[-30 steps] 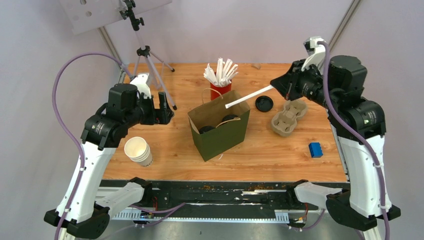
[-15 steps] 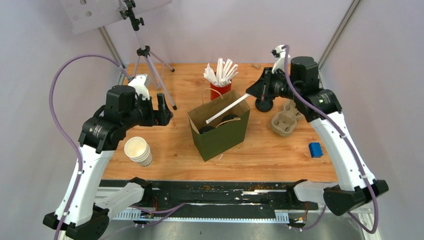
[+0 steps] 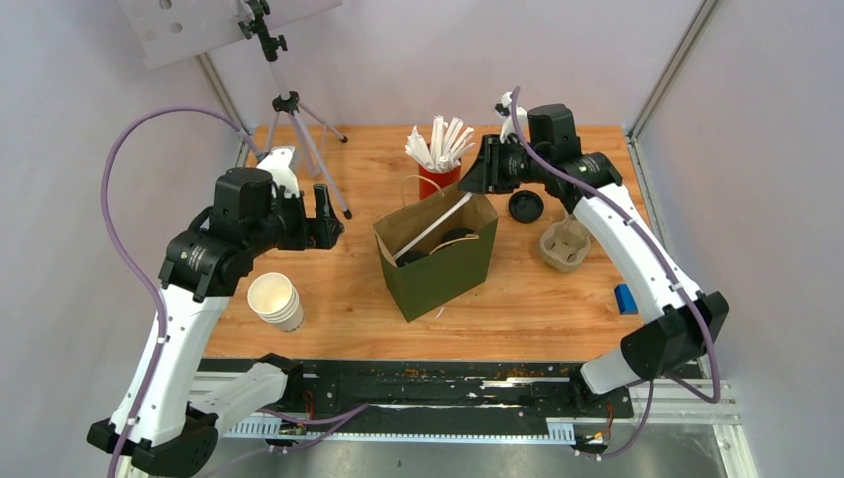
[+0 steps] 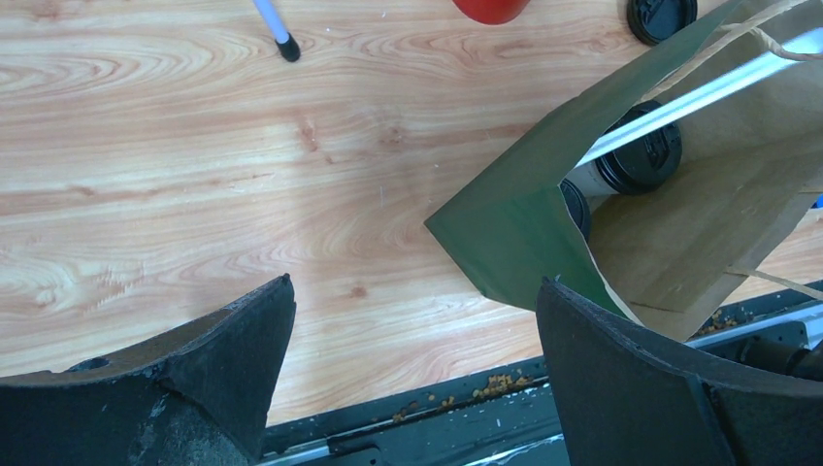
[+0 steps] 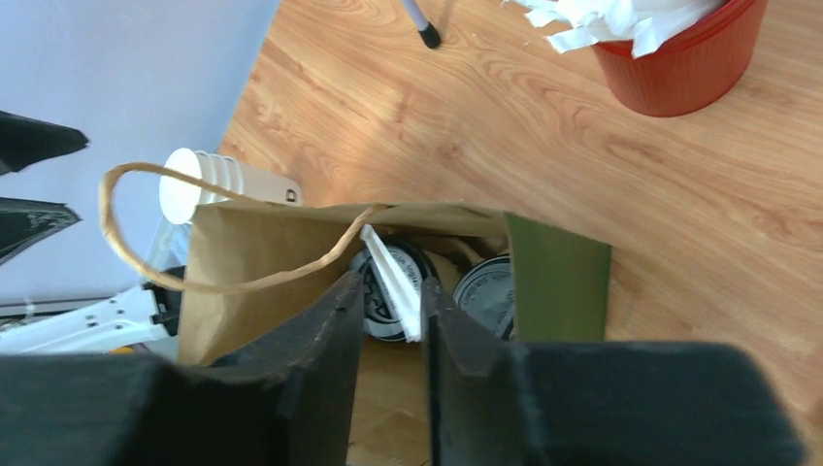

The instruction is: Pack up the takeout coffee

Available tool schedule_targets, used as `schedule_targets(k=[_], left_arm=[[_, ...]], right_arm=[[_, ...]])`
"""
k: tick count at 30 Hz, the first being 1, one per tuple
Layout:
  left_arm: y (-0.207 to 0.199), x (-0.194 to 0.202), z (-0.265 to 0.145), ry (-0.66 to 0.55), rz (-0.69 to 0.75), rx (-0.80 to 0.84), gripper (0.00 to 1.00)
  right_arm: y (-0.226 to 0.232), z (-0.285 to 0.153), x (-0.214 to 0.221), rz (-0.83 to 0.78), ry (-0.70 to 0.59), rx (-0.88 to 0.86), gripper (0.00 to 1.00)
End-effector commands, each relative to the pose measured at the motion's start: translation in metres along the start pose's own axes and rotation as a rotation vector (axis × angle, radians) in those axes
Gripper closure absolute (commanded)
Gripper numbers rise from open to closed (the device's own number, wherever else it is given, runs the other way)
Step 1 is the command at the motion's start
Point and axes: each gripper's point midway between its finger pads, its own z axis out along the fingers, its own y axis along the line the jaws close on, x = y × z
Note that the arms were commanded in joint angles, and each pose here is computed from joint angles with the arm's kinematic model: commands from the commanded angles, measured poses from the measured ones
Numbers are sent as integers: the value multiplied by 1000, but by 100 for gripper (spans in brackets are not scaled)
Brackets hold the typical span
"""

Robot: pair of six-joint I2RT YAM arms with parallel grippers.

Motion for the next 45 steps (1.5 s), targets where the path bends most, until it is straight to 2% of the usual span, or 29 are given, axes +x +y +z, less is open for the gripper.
schedule_targets(k=[1, 8, 12, 19, 24, 29, 37, 45], left_arm=[[2, -9, -1, -27, 21, -10, 0], [8, -17, -1, -46, 39, -49, 0], [9, -19, 0, -46, 53, -55, 0], [7, -22, 3, -44, 59, -51, 0], [6, -20, 3, -36, 63, -40, 0], [-4, -19, 3, -9, 65, 7, 0], [0, -19, -1, 5, 91, -8, 0], [0, -17, -2, 15, 91, -11, 0]], right_arm=[[3, -4, -24, -85, -24, 30, 67], [-5, 0, -66, -146, -127, 88, 62], [-36, 13, -91, -164, -201, 199, 56], [-94, 49, -126, -195, -280, 357, 56], [-111, 83, -149, -345, -307, 322, 56], [-128, 91, -176, -458, -326, 365, 58], [-145, 109, -164, -502, -257, 224, 65], [-146, 123, -154, -567, -223, 147, 66]])
